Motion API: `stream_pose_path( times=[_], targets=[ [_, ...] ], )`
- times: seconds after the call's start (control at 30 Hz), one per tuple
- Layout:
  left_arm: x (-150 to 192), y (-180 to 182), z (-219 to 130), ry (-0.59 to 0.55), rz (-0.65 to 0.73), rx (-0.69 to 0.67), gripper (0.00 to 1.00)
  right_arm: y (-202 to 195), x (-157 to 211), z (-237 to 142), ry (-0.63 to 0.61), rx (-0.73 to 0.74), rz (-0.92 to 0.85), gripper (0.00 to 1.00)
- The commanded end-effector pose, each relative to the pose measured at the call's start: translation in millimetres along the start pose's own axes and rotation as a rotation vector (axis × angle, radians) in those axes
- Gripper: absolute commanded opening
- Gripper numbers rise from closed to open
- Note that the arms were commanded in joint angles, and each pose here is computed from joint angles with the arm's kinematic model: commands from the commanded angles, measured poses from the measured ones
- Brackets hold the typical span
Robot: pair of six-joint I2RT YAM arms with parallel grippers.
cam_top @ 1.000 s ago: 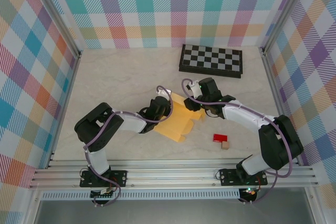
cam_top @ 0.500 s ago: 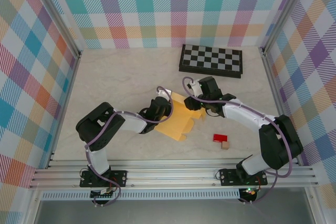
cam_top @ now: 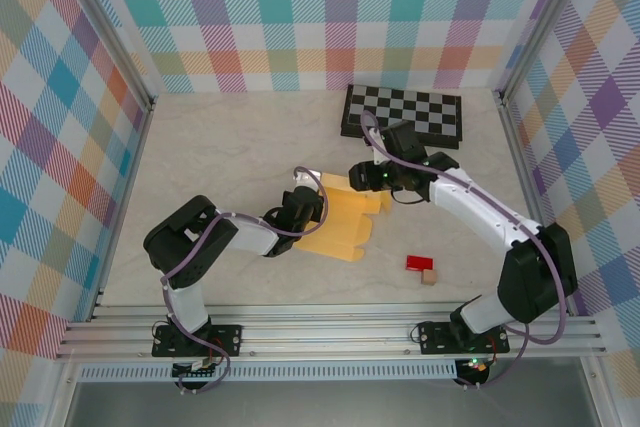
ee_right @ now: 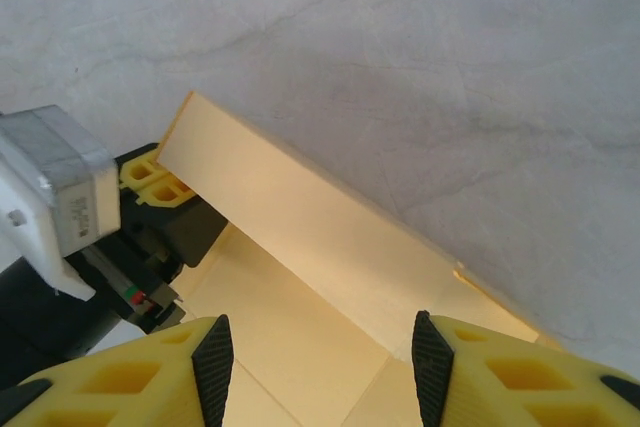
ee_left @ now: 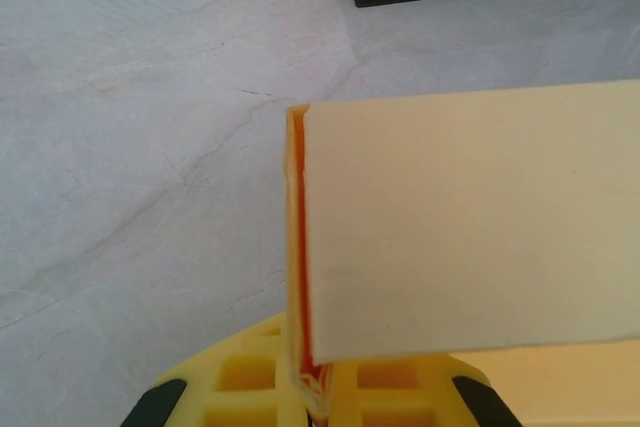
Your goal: Fold the paper box
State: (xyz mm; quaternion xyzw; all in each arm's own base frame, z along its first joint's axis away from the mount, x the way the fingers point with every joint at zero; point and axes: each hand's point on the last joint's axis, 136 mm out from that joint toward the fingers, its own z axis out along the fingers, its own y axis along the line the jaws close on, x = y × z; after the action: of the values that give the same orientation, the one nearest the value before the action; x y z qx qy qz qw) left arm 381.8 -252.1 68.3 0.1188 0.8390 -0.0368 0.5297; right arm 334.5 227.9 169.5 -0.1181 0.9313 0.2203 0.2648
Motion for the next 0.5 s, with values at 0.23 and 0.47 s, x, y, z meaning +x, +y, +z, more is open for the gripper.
stream_pose_path(
  times=[0.23,0.47],
  targets=[
    [12,9,-4,0.069,0.018,-0.058,0.00,-22,21,41,0.113,-0.011,0.254,0.53],
    [16,4,-2,0.082,0.023,-0.053,0.00,-13,19,56,0.116,-0.100,0.285,0.46]
  ],
)
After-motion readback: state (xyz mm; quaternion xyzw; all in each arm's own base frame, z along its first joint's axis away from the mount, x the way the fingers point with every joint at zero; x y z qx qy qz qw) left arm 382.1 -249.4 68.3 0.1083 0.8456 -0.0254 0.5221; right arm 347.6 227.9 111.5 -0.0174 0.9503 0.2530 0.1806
